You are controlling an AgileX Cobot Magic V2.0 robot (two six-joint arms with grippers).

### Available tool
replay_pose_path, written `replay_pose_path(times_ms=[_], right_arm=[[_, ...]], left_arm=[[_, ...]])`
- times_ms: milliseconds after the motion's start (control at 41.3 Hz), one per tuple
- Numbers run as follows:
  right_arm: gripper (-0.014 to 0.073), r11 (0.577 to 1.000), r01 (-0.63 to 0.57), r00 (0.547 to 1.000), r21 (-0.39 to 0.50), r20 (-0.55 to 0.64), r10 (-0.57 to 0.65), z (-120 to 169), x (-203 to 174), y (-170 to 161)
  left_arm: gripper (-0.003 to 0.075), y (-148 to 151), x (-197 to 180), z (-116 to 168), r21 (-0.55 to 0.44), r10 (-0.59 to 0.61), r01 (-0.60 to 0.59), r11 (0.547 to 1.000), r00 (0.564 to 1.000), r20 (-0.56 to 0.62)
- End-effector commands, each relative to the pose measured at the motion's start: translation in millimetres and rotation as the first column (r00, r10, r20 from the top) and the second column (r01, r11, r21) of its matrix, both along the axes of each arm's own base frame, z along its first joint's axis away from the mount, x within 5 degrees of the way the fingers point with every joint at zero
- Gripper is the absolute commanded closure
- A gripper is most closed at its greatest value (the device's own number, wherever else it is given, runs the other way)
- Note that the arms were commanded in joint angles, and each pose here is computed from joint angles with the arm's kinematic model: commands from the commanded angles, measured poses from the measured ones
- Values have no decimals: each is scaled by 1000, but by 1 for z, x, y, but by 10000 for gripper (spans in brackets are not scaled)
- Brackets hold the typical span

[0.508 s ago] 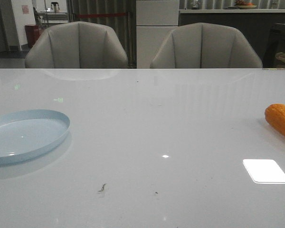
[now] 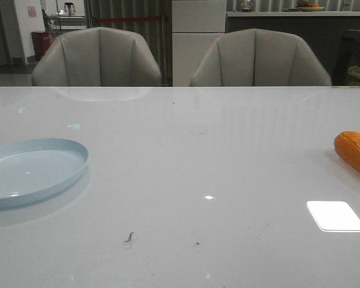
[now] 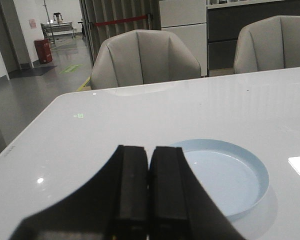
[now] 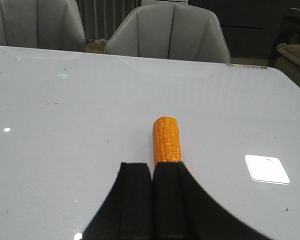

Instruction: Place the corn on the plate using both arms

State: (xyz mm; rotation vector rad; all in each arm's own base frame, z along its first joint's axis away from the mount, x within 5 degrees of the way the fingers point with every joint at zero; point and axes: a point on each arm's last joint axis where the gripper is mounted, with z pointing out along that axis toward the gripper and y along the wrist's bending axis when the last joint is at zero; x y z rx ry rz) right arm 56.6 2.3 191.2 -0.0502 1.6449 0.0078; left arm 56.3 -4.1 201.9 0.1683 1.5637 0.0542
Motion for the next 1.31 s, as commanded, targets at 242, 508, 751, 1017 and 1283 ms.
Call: replay_pose_path(times_ms=[242,508,751,1017,1283], right_arm=[[538,1000,10,991,3,131,-11,16,-3,-1],[538,1000,14,977,7,214,-16,24,-3,-1],[538,992,-11,924,129,381,-39,59,-12,-3],[536,993,-36,943,110,333,-2,139,-34,0],[536,994,-18,986,105,169,0,158,9,1]], left_arm=[[627,0,-1,1,-23,2,1,1000,992,123],[627,1,-6,24,-46,7,9,999,945,327],[627,3,-17,66,-119,30,29,992,885,465],[627,2,-23,130,-99,8,31,995,926,376],[627,-1,9,162,-90,-1,22,996,974,228]])
